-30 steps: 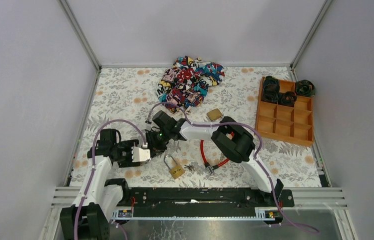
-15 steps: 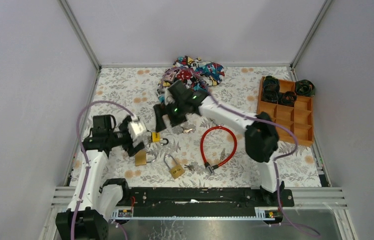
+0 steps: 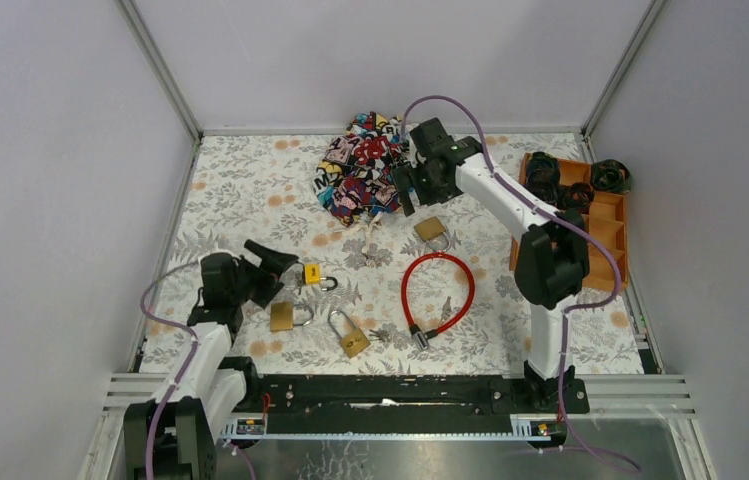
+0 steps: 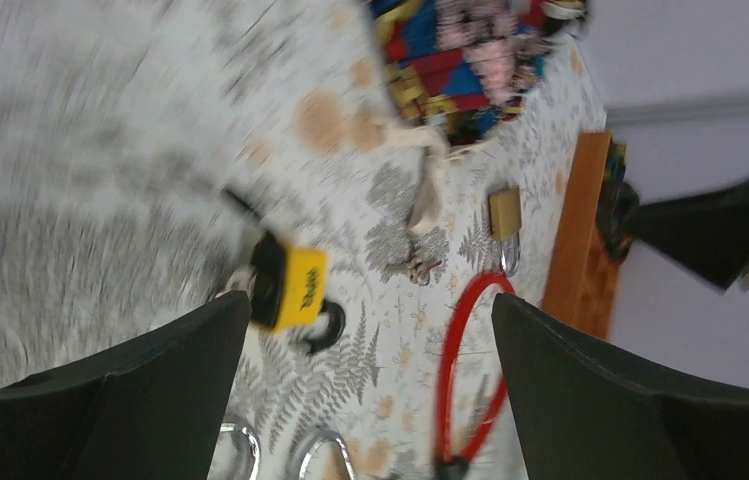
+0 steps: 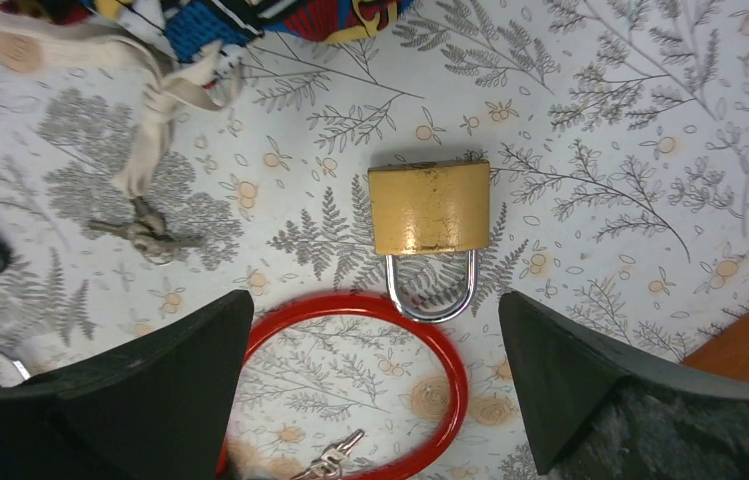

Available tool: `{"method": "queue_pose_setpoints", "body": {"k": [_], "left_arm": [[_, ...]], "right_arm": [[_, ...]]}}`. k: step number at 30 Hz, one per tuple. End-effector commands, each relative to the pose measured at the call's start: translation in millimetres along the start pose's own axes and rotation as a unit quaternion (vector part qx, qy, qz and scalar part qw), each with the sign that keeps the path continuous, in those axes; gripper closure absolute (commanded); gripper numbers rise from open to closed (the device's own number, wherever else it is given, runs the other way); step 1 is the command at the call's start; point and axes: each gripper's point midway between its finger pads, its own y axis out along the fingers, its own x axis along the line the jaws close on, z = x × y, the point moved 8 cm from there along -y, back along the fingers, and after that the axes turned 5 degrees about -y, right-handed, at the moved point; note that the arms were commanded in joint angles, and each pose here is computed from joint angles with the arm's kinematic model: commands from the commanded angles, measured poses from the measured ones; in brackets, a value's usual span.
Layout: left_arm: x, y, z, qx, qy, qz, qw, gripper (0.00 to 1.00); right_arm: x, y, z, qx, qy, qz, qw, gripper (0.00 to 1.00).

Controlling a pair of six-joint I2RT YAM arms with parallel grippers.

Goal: Lock with the key
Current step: Place the key at the center of the board, then pick up the lock from the center of the board.

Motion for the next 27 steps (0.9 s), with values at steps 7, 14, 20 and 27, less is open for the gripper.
{"method": "queue_pose_setpoints", "body": {"k": [7,14,20,27], "left_arm": [[18.3,13.4,1.9,-0.048,-0.171,-0.035,0.984,0.02],[20.4,15.0,2.2,-0.046,-0.171,-0.041,0.983,0.01],[13.0,15.2,-2.0,-0.050,-0.165,-0.024,0.985,0.01],[-0.3,12.0,-12.2,-0.065,-0.141,-0.004,0.988,0.01]], "right_arm": [[4.4,36.6,18.9,0.073,-0.003,-0.013,0.997,0.01],[14.0,23.3,44.1,0.091,0.049,-0.034,0.994,0.12],[47.7,4.3,56.5,0.049,0.047,-0.075,0.995,0.25],[184.0,26.1,50.0,-0.039,-0.241,-0.278,0.929,0.17]]}}
